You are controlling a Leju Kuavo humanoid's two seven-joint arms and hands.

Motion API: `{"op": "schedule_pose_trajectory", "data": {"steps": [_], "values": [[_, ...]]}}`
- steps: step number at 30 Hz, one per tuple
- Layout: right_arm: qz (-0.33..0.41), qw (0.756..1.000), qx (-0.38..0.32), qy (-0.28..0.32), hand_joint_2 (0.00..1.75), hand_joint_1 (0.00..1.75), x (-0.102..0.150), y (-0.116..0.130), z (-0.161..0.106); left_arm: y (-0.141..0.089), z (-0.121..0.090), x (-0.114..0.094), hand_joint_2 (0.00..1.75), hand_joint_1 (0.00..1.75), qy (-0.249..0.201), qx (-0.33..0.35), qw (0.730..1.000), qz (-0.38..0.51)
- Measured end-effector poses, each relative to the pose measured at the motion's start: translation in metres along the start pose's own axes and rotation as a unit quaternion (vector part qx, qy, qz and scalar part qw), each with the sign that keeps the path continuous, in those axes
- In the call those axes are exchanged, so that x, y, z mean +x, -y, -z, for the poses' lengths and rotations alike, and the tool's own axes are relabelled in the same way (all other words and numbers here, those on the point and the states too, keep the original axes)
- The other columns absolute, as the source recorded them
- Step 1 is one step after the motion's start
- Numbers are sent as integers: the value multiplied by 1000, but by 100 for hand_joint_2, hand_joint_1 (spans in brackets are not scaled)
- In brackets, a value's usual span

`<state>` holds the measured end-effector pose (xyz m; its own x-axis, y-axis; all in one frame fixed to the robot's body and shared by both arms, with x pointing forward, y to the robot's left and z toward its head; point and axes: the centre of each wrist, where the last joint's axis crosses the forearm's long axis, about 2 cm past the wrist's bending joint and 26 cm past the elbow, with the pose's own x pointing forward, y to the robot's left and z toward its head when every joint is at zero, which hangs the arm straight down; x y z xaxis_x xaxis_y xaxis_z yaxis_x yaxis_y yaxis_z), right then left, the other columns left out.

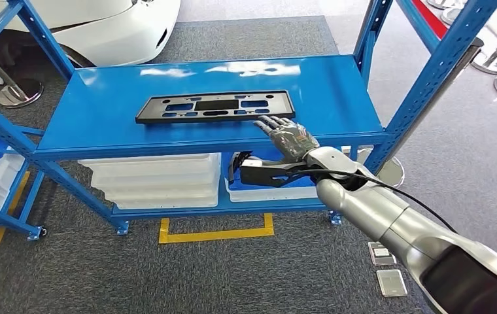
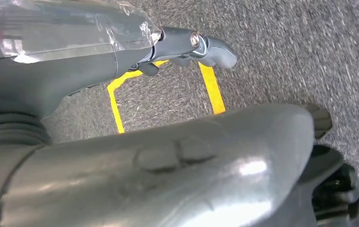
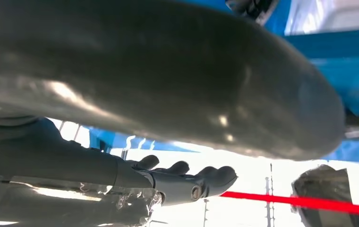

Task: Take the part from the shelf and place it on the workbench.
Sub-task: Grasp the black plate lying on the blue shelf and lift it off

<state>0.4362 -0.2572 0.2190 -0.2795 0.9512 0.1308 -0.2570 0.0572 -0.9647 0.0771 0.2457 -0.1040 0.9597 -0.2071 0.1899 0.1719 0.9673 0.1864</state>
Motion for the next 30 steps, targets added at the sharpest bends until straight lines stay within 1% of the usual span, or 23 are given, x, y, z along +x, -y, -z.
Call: {"op": "schedule_pose_trajectory", "data": {"steps": [17, 26, 30], "values": [[-5, 1000, -7, 7, 0, 0, 4, 7, 2, 1, 0, 1, 0, 0, 1, 1, 1000, 2], [-13, 1000, -8, 10, 0, 0, 3, 7, 2, 4, -1, 2, 0, 0, 0, 0, 1000, 2], [-17, 1000, -14, 15, 0, 0, 5, 11, 4, 6, -2, 3, 0, 0, 0, -1, 1000, -1]]}}
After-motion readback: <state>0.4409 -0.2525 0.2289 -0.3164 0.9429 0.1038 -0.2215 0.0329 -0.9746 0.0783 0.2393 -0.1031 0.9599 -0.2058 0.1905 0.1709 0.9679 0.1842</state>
